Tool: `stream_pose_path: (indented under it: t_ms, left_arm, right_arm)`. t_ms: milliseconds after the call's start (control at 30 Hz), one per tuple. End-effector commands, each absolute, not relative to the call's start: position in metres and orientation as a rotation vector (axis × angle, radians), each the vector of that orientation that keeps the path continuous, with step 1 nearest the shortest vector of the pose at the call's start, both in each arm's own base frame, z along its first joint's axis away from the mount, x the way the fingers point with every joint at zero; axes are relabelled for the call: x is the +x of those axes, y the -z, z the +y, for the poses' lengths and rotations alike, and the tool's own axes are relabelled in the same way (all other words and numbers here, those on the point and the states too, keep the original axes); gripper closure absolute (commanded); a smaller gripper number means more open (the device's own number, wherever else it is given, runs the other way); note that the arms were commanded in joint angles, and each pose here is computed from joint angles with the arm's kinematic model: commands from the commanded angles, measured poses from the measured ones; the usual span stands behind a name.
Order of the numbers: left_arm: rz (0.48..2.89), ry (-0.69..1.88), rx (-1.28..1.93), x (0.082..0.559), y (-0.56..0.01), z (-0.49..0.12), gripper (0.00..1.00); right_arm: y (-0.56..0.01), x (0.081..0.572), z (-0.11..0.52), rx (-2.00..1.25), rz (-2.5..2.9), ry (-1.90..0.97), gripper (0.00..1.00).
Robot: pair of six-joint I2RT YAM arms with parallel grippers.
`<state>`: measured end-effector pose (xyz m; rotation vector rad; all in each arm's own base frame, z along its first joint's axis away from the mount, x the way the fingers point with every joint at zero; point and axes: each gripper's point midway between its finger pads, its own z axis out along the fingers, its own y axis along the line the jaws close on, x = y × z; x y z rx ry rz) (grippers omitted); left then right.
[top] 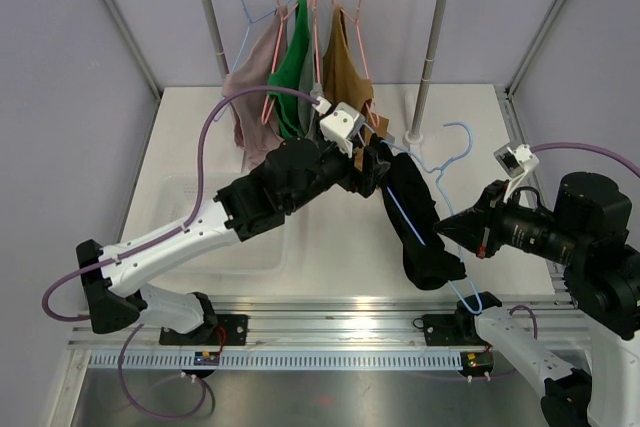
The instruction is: Remove the tank top from the hanger
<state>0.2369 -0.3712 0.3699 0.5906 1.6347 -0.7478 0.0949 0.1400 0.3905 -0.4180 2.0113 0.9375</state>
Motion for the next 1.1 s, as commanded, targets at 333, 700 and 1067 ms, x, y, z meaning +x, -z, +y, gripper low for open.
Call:
stream_pose_path:
  t_ms: [333, 700, 1067]
  left_arm:
    - [1.582, 0.759, 0.519, 0.244, -0.384, -0.374, 0.7]
    - [1.675, 0.477, 0.179, 0.273, -0.387, -0.303, 1.0]
    - [1.706, 0.54, -0.03, 0.278, -0.394, -0.255, 1.0]
  right_arm:
    - [-0.403, 0.096, 0.144, -0.459, 1.924, -0.948, 1.0]
    - [-0.394, 0.083, 0.144, -0.532, 1.929, -0.952, 1.0]
    - [-0.406, 0.023, 0.147, -0.798, 1.714, -1.084, 1.0]
